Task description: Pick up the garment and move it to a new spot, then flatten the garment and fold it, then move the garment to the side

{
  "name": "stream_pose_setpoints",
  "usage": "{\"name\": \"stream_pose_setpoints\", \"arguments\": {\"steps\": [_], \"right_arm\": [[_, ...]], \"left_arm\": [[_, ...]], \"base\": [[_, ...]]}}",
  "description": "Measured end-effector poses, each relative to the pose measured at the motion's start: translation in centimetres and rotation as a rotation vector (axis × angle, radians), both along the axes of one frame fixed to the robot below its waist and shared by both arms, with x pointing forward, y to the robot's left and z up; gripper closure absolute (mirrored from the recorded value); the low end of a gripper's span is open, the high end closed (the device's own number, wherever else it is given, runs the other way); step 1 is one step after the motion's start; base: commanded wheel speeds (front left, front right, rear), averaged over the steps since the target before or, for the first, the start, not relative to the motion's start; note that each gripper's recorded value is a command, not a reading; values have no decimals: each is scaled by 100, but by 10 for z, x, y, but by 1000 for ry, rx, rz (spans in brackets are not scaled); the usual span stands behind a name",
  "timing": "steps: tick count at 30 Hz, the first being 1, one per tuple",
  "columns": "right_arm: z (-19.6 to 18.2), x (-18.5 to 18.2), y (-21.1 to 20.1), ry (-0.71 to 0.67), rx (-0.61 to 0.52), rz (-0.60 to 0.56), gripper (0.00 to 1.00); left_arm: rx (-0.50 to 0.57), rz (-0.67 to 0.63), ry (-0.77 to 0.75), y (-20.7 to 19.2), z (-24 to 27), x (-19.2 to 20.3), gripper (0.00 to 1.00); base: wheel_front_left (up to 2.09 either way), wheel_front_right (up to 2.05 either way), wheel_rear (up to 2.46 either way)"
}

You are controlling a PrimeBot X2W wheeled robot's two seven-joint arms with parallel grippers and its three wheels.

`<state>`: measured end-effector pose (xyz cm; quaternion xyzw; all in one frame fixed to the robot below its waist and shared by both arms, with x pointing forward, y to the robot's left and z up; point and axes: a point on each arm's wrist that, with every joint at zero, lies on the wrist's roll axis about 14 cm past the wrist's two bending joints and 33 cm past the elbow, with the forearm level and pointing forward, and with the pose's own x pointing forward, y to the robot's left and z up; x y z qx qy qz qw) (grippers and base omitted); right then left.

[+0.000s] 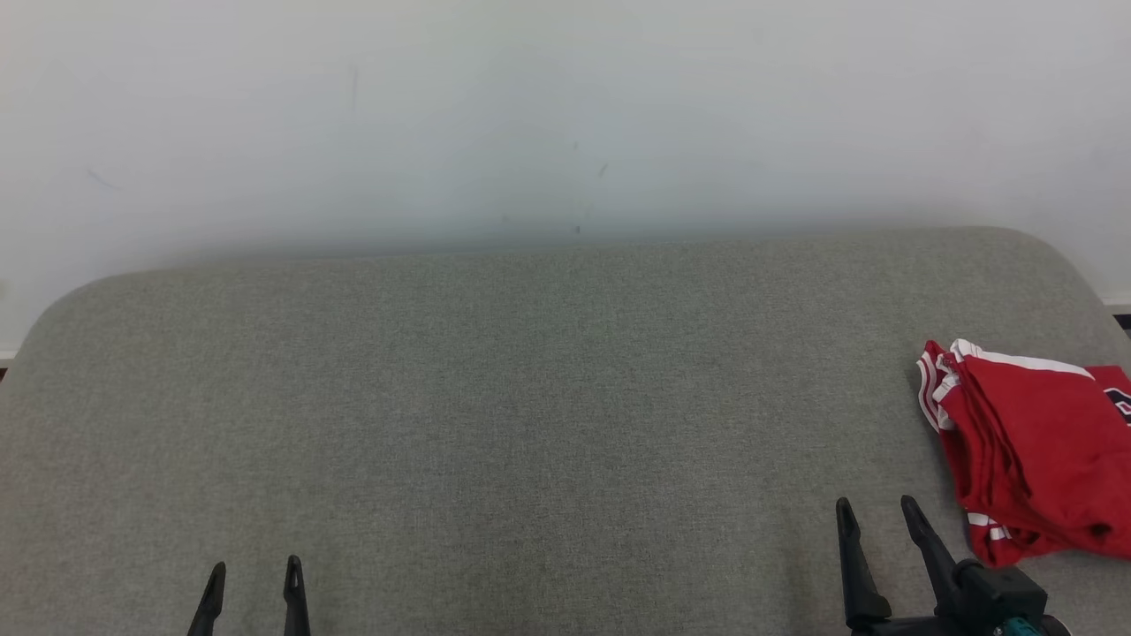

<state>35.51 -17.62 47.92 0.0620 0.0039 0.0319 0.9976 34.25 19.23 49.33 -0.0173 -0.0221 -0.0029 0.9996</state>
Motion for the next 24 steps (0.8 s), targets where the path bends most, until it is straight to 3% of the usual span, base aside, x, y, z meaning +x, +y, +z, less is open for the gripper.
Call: {"name": "stream_pose_setpoints", "arguments": {"steps": [3, 4, 10, 24], "right_arm": [[1, 0, 1, -3, 4, 3, 0], [0, 0, 1, -1, 5, 3, 100], [-27, -13, 0, 93, 20, -6, 100], [-25, -8, -12, 114, 273, -81, 100]], "left_arm": [[-7, 7, -1, 1, 0, 0, 0], [-12, 8, 1, 1, 0, 0, 100], [-40, 16, 70, 0, -21, -5, 100], [-311, 68, 103, 8, -24, 0, 100]], "base": [[0, 0, 0], [0, 0, 0], [0, 0, 0], [0, 0, 0]]}}
